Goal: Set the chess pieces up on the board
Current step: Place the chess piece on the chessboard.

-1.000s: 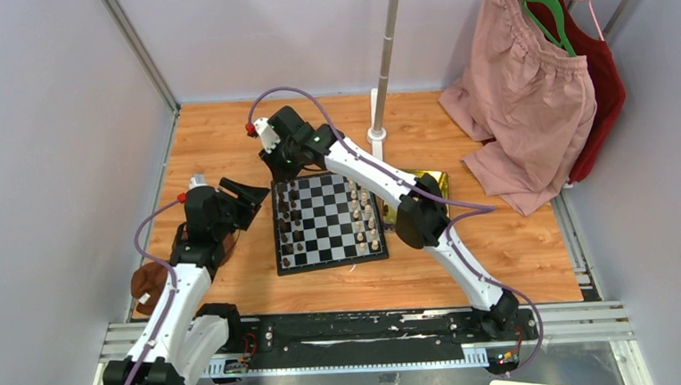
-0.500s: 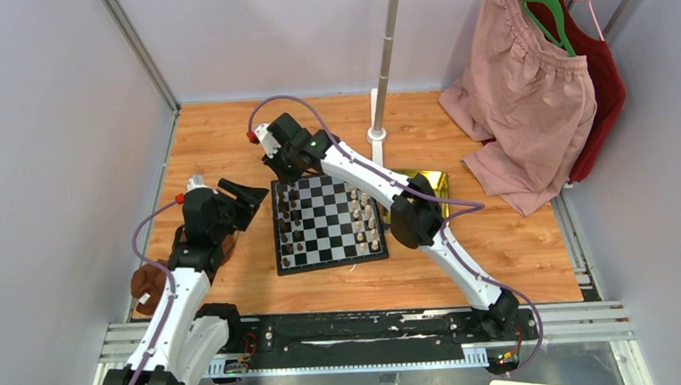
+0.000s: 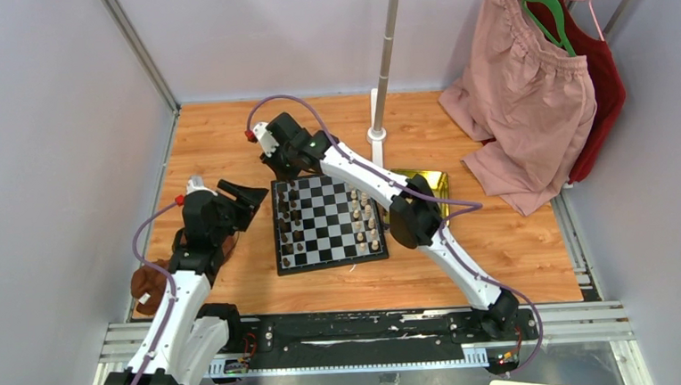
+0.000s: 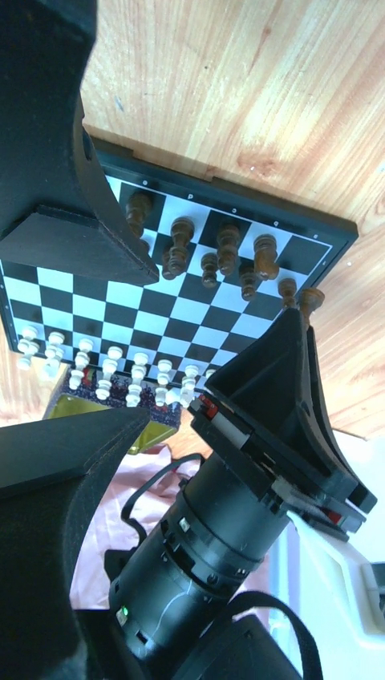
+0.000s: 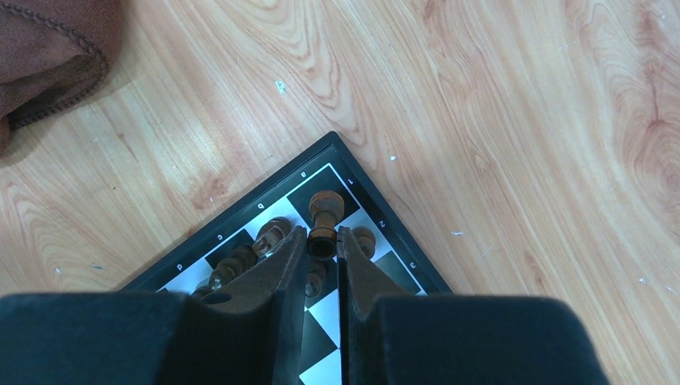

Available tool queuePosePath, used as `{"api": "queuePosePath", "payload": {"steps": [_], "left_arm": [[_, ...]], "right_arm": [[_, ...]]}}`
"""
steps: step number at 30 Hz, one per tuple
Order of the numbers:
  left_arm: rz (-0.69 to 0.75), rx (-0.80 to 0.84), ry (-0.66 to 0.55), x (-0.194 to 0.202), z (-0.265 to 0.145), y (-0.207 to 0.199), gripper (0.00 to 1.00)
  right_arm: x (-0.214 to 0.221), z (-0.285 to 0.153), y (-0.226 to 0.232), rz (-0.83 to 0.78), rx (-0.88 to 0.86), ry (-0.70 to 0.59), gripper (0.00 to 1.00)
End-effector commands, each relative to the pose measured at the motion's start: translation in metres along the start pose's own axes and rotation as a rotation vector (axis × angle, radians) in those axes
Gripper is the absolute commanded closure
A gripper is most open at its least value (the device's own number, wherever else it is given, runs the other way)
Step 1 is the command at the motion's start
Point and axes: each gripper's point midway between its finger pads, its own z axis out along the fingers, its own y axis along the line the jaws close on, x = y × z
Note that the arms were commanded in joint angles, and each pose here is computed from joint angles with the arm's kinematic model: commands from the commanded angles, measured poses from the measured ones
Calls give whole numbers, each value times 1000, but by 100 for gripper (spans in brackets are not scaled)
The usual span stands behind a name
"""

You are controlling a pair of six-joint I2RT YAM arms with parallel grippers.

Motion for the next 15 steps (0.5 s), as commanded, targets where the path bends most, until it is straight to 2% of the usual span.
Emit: {"api": "queuePosePath", "payload": {"steps": [1,7,12,15], "left_arm": [[1,34,-35,-7,-2,-6,37],[2,41,-39,-6,-3,-5,37],[-3,50,-42,-6,-3,-5,36],[-3,52,-43,-6,-3,-5,36]], "right_arm": [[1,12,-6,-11,14,-11,97],[6,19,-5,-5,10,-3,94],[10,22,-6,-4,13,3,88],[10,23,-6,-4,15,3,81]]}}
